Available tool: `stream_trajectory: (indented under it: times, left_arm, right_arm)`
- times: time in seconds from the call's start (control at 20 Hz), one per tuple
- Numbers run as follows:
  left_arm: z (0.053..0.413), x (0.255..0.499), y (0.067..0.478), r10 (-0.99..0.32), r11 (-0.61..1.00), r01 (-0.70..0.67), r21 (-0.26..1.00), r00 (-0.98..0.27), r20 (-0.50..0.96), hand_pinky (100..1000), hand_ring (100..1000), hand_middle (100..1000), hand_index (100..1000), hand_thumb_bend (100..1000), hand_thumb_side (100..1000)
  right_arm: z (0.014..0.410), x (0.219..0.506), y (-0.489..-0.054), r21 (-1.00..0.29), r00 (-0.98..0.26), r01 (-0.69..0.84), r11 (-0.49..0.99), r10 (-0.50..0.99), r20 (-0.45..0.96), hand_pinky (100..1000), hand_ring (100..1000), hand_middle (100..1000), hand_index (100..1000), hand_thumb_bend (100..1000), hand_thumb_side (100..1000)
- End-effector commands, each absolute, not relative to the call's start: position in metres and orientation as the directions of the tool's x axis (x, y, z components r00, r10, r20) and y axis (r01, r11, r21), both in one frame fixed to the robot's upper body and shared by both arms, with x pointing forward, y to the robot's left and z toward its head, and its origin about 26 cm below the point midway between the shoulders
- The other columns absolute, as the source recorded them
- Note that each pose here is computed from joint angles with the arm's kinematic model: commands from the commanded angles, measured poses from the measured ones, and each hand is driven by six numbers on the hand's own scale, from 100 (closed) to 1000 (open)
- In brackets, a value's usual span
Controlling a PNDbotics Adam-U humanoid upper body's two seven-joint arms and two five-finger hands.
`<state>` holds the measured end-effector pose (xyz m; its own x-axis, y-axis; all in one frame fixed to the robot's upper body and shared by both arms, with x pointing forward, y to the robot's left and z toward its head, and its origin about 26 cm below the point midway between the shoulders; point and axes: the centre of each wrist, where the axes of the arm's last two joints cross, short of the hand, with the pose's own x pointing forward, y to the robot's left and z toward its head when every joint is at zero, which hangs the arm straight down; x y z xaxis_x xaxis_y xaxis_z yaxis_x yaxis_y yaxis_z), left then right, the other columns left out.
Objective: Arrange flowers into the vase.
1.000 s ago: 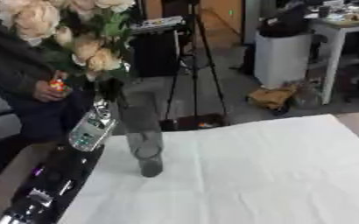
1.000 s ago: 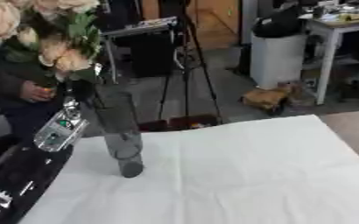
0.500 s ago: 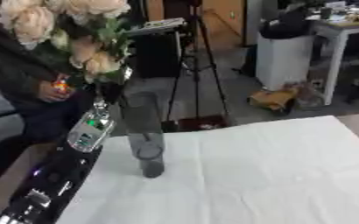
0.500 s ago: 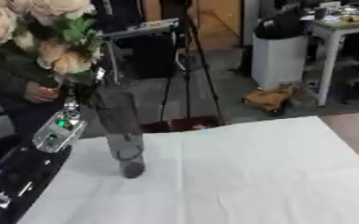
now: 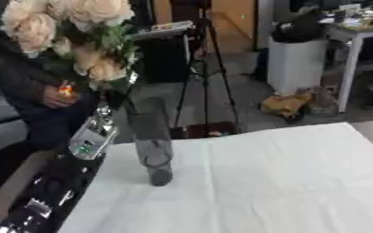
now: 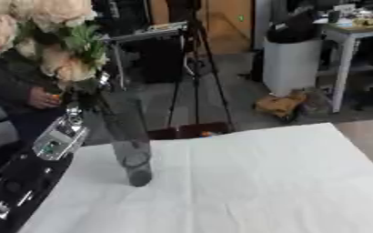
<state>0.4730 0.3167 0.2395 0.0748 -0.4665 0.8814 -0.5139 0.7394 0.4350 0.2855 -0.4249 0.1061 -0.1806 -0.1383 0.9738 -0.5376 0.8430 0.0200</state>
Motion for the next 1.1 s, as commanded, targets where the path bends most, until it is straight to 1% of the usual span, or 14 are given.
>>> stream_trajectory:
  times: [0.05, 0.5, 0.65, 0.8, 1.1]
  left_arm:
    - [0.258, 0.469, 0.324, -0.481, 0.735, -0.528, 0.426, 0.038, 0.876, 717, 602, 425, 859, 943, 908]
    - [0.255, 0.465, 0.319, -0.493, 0.749, -0.493, 0.442, 0.031, 0.870, 718, 603, 427, 861, 946, 913]
    - [0.251, 0.463, 0.317, -0.499, 0.754, -0.476, 0.453, 0.034, 0.866, 720, 605, 430, 863, 962, 907]
    - [0.249, 0.460, 0.316, -0.511, 0.753, -0.469, 0.461, 0.026, 0.859, 722, 606, 435, 864, 1000, 872]
    - [0.249, 0.452, 0.311, -0.545, 0.738, -0.477, 0.476, -0.007, 0.838, 732, 623, 459, 877, 1000, 791]
  right_arm:
    - [0.116, 0.284, -0.427, -0.003, -0.195, -0.540, 0.841, -0.121, 0.973, 100, 235, 132, 377, 413, 664]
    - [0.112, 0.282, -0.427, 0.013, -0.183, -0.540, 0.842, -0.133, 0.974, 100, 235, 133, 377, 413, 662]
    - [0.111, 0.282, -0.426, 0.019, -0.181, -0.540, 0.841, -0.138, 0.974, 100, 235, 133, 377, 414, 661]
    - [0.111, 0.281, -0.426, 0.024, -0.179, -0.541, 0.841, -0.143, 0.973, 100, 235, 133, 377, 414, 660]
    - [0.110, 0.281, -0.426, 0.033, -0.176, -0.542, 0.840, -0.152, 0.972, 100, 235, 134, 377, 415, 658]
